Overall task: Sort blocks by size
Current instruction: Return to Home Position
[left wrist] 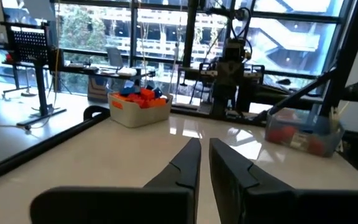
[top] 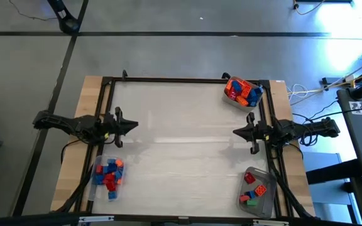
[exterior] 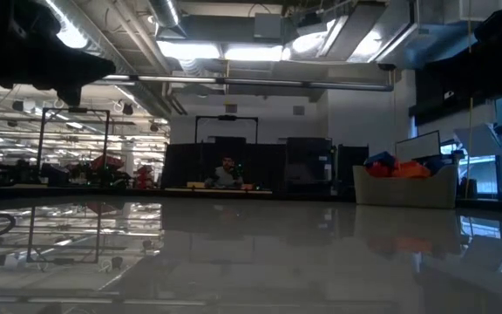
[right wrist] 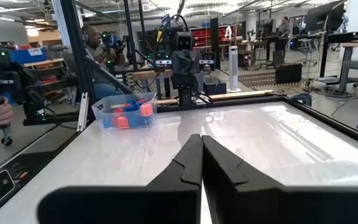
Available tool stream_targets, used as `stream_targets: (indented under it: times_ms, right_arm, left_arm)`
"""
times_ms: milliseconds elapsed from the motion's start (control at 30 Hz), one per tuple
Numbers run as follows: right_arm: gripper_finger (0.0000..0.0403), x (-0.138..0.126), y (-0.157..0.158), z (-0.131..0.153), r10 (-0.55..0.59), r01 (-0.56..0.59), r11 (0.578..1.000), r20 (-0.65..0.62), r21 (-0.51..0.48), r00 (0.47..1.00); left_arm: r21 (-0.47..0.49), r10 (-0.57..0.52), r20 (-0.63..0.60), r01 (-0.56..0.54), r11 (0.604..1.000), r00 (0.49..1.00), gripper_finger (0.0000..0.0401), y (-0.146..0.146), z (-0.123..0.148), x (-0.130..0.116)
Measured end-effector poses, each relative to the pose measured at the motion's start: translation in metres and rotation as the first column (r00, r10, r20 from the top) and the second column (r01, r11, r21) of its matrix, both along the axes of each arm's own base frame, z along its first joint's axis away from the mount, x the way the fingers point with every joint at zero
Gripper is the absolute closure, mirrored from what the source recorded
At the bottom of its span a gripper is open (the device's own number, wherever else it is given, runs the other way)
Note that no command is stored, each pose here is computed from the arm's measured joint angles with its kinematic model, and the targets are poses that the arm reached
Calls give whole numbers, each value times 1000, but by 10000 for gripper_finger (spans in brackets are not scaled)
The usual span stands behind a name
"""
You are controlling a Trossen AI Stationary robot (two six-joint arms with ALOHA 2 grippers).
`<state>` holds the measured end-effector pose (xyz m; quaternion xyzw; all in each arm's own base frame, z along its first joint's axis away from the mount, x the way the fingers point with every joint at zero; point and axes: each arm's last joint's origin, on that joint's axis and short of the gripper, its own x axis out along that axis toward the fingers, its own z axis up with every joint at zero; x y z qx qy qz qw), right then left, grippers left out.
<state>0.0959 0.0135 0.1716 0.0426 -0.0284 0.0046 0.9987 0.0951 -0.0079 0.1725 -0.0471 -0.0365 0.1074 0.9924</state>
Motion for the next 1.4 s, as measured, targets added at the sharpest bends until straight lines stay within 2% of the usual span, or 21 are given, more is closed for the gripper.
stream_targets:
  times_ms: [267, 1400]
  right_arm:
    - [393, 0, 0, 0, -1, 1, 1000, 1, 0, 1000]
    - [393, 0, 0, 0, -1, 1, 1000, 1, 0, 1000]
  left_arm:
    - [53, 4, -23, -3, 999, 1000, 380, 0, -1, 1]
    - [52, 4, -23, -3, 999, 1000, 380, 0, -1, 1]
